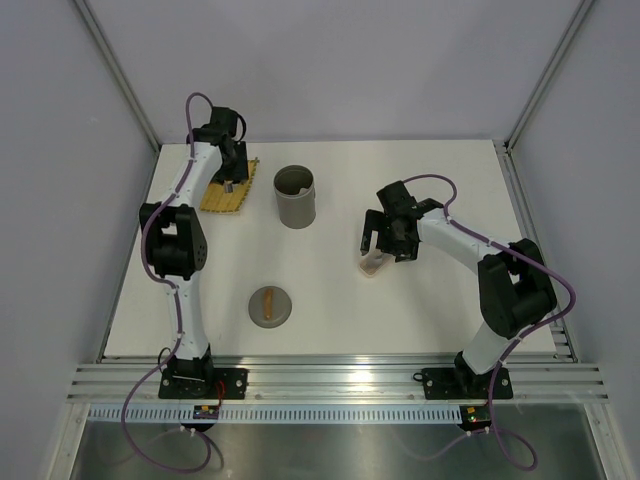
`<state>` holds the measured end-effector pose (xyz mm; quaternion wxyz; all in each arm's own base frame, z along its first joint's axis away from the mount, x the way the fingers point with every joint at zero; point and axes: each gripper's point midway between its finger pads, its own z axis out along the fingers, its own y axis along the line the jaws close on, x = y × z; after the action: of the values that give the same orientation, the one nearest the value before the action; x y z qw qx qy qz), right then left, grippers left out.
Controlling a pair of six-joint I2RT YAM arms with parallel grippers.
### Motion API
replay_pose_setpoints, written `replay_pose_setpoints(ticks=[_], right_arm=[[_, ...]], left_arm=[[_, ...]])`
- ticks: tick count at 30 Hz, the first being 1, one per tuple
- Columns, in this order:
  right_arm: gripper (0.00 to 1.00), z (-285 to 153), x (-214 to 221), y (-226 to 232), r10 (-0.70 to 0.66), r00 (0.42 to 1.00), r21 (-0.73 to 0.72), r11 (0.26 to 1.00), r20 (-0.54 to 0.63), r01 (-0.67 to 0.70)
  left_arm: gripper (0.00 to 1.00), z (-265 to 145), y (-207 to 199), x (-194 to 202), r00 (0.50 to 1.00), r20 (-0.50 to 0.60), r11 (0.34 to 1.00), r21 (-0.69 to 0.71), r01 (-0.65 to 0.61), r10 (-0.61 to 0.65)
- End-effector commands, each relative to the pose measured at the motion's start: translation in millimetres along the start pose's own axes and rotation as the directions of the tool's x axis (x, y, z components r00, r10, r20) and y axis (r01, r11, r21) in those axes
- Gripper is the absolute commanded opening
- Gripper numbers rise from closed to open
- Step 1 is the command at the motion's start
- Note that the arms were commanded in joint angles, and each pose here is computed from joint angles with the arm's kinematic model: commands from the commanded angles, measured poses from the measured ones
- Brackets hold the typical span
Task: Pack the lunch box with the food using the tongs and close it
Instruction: Pick up the fake food from the plate.
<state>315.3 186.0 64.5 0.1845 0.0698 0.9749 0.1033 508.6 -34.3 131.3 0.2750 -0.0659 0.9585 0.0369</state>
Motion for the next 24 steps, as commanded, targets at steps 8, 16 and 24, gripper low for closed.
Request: replay_pose_setpoints(ticks=[8,16,24], right_arm=[[0.99,-3,-9,11,-0.006,1.000,-0.017,1.000,0.022,0.006],[1.00,-5,-8,9,0.000,1.000,-0.011,1.000,0.025,0.000],[0.99,-7,-8,8,0.006,0.999,-0.010,1.000,0.031,-0.006]], left_arm=[[0.54,13,-1,-5,1.000,0.009,1.000,0.016,-0.012,0.012],[0.34,-2,-2,-11,0.999,0.032,1.000,0.030,0.005,-0.006],[0.23,-21,0,-13,0.998,0.055,0.999,0.036,0.010,-0.012]])
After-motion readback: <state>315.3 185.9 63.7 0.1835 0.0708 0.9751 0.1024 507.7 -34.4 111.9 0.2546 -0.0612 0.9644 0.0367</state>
